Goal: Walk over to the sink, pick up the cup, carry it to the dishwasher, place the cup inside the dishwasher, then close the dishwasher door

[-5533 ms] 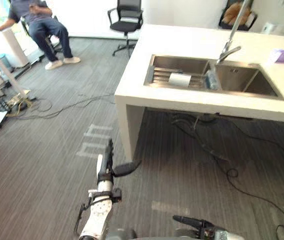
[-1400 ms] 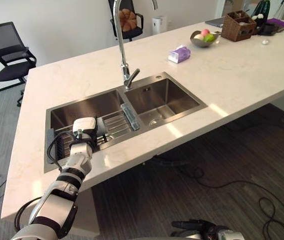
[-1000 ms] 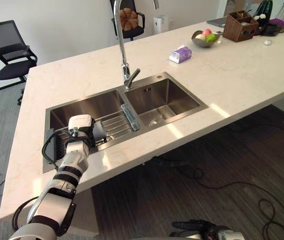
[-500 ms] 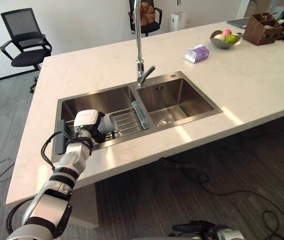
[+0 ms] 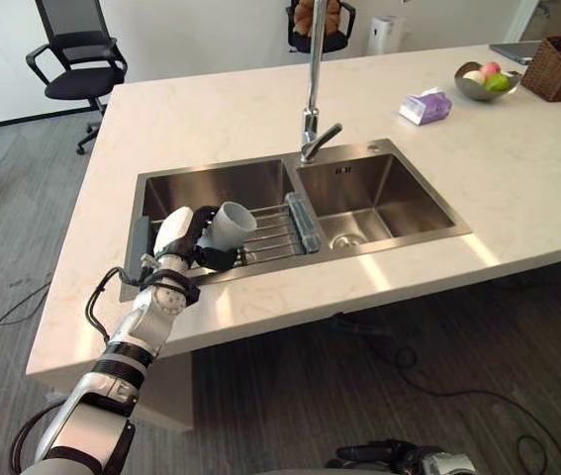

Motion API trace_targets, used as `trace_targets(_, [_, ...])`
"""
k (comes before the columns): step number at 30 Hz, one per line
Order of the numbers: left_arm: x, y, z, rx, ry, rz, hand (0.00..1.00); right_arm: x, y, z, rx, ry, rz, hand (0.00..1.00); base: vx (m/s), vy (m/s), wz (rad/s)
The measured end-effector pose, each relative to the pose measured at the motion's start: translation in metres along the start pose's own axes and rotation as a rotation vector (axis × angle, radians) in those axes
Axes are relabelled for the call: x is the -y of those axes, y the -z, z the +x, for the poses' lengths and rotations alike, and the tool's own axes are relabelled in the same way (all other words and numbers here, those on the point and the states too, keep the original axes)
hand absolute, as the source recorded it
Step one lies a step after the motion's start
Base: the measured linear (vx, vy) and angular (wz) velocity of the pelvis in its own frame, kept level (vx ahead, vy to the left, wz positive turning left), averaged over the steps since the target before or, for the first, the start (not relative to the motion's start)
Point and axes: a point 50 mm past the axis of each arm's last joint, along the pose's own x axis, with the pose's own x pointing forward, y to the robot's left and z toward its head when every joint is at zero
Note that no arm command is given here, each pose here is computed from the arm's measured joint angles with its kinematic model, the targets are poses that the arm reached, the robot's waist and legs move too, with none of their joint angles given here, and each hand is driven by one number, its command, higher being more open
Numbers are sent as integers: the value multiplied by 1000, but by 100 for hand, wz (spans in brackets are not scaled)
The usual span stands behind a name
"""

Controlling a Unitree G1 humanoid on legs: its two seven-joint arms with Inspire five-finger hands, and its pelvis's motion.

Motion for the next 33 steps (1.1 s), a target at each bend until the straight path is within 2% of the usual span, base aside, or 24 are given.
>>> trace_targets(8, [-20, -15, -12, 66, -97, -454, 0, 1, 10, 0, -19, 1, 53, 100, -67, -11, 10])
trace_targets(14, [-39, -17, -26, 112, -151, -643, 0, -2, 13, 0, -44, -8, 64, 100, -65, 1, 8])
trace_targets(19, [-62, -14, -43, 154, -242, -673, 0, -3, 21, 0, -59, -17, 98, 100, -30, 16, 8])
trace_targets(23, [-88, -12, -59, 201, -395, -651, 0, -5, 27, 1, -76, -24, 111, 100, -25, 9, 17])
trace_targets(28, [-99, -5, -76, 218, -513, -668, 0, -5, 37, 1, -96, -13, 147, 100, -36, 7, 16])
trace_targets(33, [-100, -3, -86, 225, -541, -628, 0, -1, 45, 1, -84, 31, 207, 100, -59, 6, 20])
